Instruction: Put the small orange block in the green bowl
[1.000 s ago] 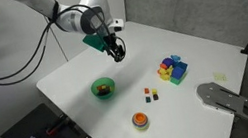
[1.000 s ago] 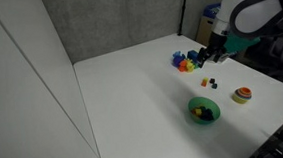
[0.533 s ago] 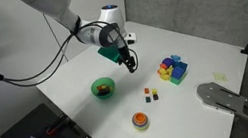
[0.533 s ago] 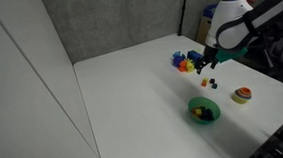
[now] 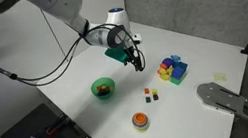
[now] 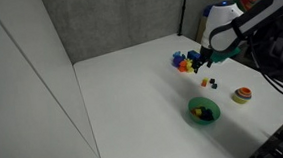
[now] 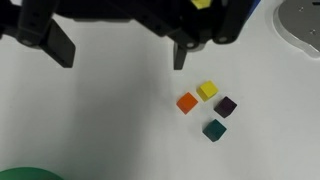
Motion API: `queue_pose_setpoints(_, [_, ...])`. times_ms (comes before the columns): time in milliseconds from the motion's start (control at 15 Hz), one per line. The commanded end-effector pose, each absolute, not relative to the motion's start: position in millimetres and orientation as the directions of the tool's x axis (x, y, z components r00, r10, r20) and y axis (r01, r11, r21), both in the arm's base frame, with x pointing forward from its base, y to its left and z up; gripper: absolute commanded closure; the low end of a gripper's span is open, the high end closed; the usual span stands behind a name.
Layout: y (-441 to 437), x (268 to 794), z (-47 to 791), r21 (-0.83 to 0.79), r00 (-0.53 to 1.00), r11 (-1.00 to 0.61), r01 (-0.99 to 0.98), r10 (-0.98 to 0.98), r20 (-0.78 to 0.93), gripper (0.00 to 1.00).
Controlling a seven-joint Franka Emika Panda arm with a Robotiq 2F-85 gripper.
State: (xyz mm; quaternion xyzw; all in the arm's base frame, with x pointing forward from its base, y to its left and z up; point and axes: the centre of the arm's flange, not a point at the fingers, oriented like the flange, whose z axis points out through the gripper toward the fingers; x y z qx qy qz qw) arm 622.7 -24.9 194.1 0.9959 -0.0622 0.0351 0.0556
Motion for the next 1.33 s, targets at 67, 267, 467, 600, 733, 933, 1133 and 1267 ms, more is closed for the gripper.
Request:
queue_pose_setpoints(67, [-32.8, 633.1, 171.6, 0.099, 0.987, -0.986, -0.137, -0.128, 0.096, 0.0])
queue_pose_setpoints(267, [-44.8, 636.2, 139.1, 0.083, 0.983, -0.985, -0.151, -0.141, 0.113, 0.0])
queue_pose_setpoints(467, [-60.4, 639.4, 105.9, 0.083, 0.978, -0.98, -0.179, -0.168, 0.124, 0.0])
queue_pose_setpoints(600, [-72.1, 641.4, 86.9, 0.086, 0.974, -0.977, -0.198, -0.186, 0.13, 0.0])
queue_pose_setpoints(733, [-83.2, 643.7, 71.3, 0.087, 0.969, -0.971, -0.221, -0.209, 0.128, 0.0])
queue_pose_setpoints(933, [-96.5, 646.7, 56.4, 0.084, 0.963, -0.964, -0.252, -0.241, 0.122, 0.0])
queue_pose_setpoints(1133, [-106.5, 649.7, 47.0, 0.083, 0.955, -0.956, -0.282, -0.272, 0.115, 0.0])
queue_pose_setpoints(1267, [-111.8, 650.5, 41.8, 0.081, 0.95, -0.95, -0.301, -0.292, 0.11, 0.0])
